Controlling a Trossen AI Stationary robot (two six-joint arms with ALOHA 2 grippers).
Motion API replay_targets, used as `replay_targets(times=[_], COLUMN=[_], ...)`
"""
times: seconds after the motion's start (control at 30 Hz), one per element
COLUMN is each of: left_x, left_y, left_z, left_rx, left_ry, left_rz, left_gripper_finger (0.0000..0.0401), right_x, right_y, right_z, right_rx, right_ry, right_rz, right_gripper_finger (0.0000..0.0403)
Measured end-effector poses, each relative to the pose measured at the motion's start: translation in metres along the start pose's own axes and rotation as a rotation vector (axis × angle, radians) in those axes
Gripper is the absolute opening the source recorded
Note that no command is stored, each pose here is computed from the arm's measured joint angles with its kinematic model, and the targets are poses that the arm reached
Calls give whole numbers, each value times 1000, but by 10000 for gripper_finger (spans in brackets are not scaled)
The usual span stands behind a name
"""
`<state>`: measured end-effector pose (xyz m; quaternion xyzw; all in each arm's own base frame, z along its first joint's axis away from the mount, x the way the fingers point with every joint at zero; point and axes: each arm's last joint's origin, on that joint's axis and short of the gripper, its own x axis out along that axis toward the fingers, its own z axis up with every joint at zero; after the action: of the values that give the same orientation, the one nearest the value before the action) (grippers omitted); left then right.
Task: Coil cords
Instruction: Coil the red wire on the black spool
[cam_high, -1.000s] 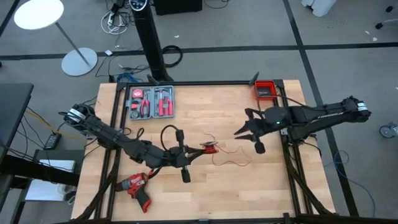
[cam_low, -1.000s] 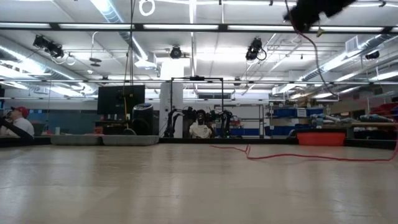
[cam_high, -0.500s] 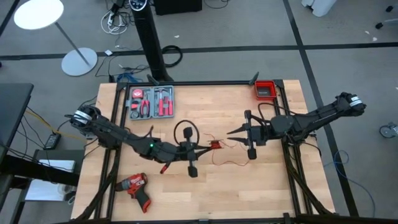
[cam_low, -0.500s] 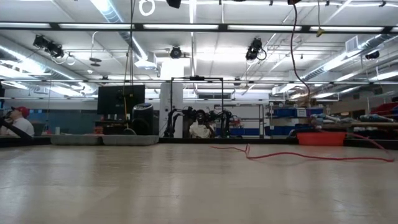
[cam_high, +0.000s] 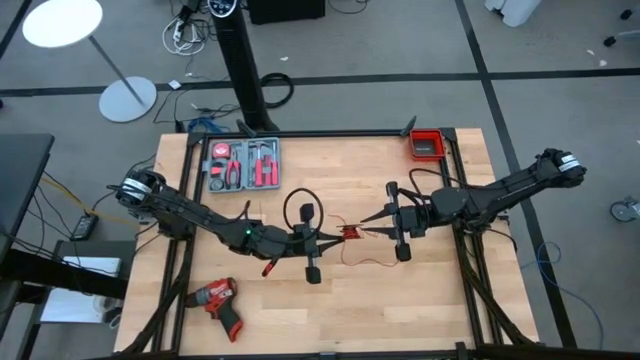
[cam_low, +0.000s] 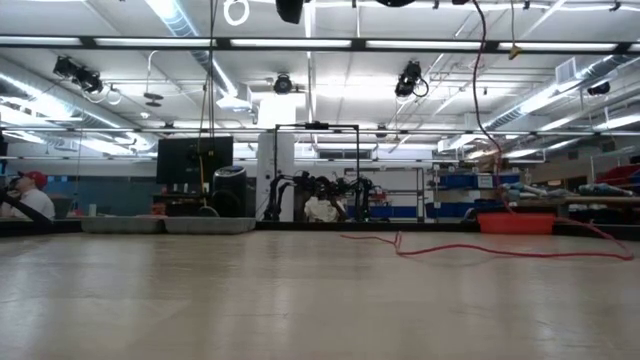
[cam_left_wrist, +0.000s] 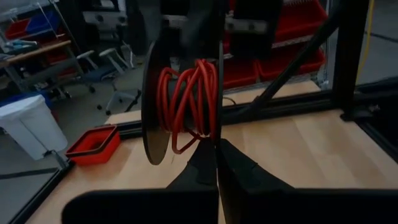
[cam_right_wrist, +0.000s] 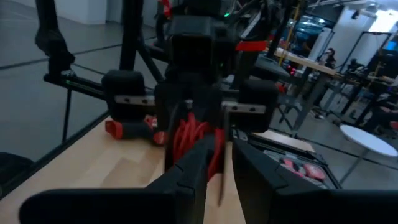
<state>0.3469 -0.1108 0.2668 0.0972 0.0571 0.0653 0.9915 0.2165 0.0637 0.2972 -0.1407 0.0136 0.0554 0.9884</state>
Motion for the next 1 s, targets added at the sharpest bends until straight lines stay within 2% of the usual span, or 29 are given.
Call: replay_targets(times=[0.43, 0.6, 0.77, 0.87, 1.0], left_x=[3, 3, 2, 0, -1], left_y=[-3, -3, -3, -4, -1], left_z=[-3, -4, -2, 0, 2], left_rx=[31, 28, 15, 28, 19], left_ry=[-7, -7, -13, -20, -22], left_rz=[-12, -13, 38, 99, 177], left_gripper_finger=[0, 0, 5, 26, 83], right_x=[21, 22, 21, 19, 12], right_y=[8, 8, 8, 7, 3], right_z=[-11, -12, -13, -12, -9], right_rx=[1, 15, 37, 27, 14], right_ry=[-2, 6, 22, 33, 42], right_rz=[17, 12, 7, -5, -32], right_gripper_finger=[70, 15, 5, 4, 2])
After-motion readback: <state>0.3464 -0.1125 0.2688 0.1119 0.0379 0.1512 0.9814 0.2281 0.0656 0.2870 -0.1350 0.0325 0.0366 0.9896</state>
